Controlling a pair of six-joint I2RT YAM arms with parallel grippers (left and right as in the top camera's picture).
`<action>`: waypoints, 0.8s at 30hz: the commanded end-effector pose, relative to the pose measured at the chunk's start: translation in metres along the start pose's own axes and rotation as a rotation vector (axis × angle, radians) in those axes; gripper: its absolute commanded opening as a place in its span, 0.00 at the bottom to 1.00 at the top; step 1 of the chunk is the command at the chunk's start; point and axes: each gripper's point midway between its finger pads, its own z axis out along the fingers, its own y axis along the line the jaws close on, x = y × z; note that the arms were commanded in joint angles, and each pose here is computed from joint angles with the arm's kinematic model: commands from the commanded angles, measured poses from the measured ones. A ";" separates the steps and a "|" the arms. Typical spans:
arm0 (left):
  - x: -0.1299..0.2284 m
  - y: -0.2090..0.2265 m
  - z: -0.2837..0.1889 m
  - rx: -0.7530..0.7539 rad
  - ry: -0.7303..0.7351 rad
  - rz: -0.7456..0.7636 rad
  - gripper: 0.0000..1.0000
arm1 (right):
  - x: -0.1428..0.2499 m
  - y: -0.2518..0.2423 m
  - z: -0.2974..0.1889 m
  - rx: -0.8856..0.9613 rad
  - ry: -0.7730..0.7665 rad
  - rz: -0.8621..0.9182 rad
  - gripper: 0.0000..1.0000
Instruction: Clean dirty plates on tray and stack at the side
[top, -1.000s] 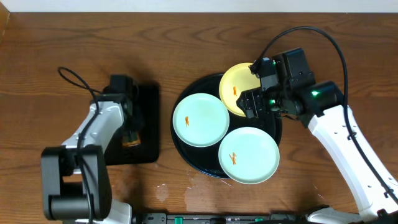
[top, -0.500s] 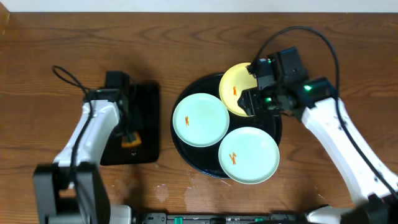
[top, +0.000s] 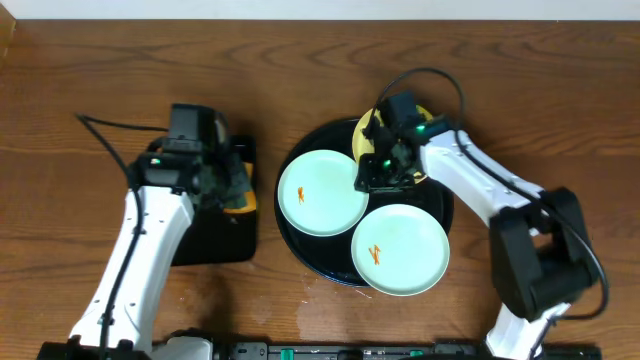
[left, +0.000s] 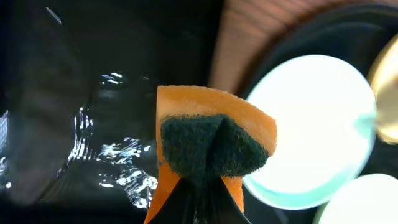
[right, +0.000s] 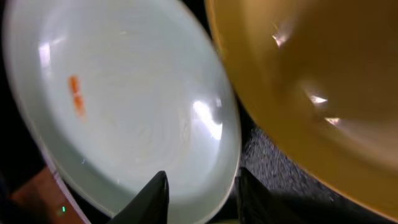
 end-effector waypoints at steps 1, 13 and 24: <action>0.001 -0.025 0.003 0.046 -0.004 0.024 0.08 | -0.004 -0.005 0.012 0.042 -0.004 0.108 0.31; 0.005 -0.071 0.035 0.106 0.012 -0.003 0.07 | -0.011 -0.022 0.021 0.185 -0.072 0.205 0.01; 0.008 -0.108 0.065 0.156 0.005 0.037 0.07 | -0.004 -0.029 0.037 0.223 -0.047 0.237 0.01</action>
